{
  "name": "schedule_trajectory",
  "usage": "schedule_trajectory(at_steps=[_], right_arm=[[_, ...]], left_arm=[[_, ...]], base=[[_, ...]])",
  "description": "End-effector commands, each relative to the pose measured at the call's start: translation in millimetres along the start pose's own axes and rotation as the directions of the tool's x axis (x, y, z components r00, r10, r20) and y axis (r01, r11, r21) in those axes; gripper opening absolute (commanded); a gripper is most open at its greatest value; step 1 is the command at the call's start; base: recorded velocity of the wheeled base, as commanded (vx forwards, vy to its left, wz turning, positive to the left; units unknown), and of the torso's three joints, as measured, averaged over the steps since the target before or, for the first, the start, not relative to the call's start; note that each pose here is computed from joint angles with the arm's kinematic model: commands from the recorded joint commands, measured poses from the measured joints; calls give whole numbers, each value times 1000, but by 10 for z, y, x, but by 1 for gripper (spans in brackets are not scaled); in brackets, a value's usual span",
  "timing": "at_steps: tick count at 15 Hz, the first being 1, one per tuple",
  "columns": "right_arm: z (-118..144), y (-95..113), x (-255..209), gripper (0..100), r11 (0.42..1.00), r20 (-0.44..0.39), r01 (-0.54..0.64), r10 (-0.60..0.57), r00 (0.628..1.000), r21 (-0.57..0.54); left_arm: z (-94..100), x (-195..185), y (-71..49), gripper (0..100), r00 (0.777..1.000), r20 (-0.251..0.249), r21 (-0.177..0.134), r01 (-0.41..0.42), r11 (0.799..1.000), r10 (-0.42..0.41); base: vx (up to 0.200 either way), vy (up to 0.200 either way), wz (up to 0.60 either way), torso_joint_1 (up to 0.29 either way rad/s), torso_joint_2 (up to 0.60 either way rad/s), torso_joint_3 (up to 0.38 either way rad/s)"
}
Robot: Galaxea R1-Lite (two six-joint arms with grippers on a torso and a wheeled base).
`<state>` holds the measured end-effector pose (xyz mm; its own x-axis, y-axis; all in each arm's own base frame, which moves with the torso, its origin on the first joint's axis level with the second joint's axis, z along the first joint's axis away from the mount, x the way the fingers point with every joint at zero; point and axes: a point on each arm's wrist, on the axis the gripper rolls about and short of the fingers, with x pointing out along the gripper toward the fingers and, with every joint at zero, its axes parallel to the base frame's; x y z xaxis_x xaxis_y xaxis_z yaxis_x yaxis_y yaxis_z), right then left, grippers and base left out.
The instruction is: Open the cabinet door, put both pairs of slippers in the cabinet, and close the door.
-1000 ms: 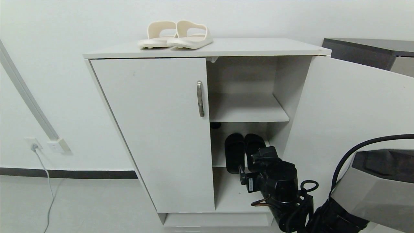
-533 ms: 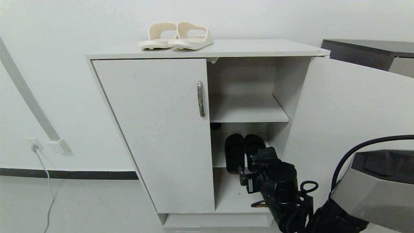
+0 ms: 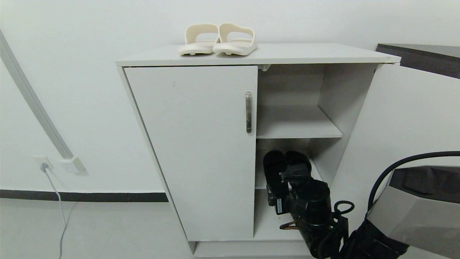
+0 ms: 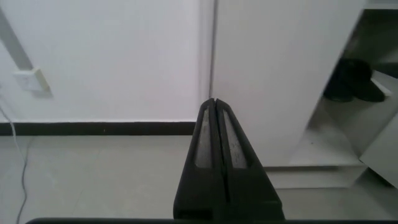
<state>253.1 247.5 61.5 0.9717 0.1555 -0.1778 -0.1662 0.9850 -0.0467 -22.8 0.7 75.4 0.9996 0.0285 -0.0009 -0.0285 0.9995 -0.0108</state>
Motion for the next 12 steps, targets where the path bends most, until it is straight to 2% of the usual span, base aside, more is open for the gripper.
schedule_trajectory(at_steps=[1, 10, 12], right_arm=[[-6, 8, -2, 100, 1000, 0, -2, 2, 1000, -1], [-8, -6, -3, 100, 1000, -1, 1, -1, 1000, 2], [10, -50, 9, 100, 1000, 16, 9, -10, 1000, 16]], left_arm=[[1, 0, 0, 0, 1000, 1, -1, -1, 1000, 1], [1, 0, 0, 0, 1000, 1, 0, -1, 1000, 1], [1, 0, 0, 0, 1000, 1, -1, -2, 1000, 2]], base=[[0, 200, 0, 12, 2, 2], [0, 200, 0, 2, 2, 3], [0, 0, 0, 0, 0, 0]])
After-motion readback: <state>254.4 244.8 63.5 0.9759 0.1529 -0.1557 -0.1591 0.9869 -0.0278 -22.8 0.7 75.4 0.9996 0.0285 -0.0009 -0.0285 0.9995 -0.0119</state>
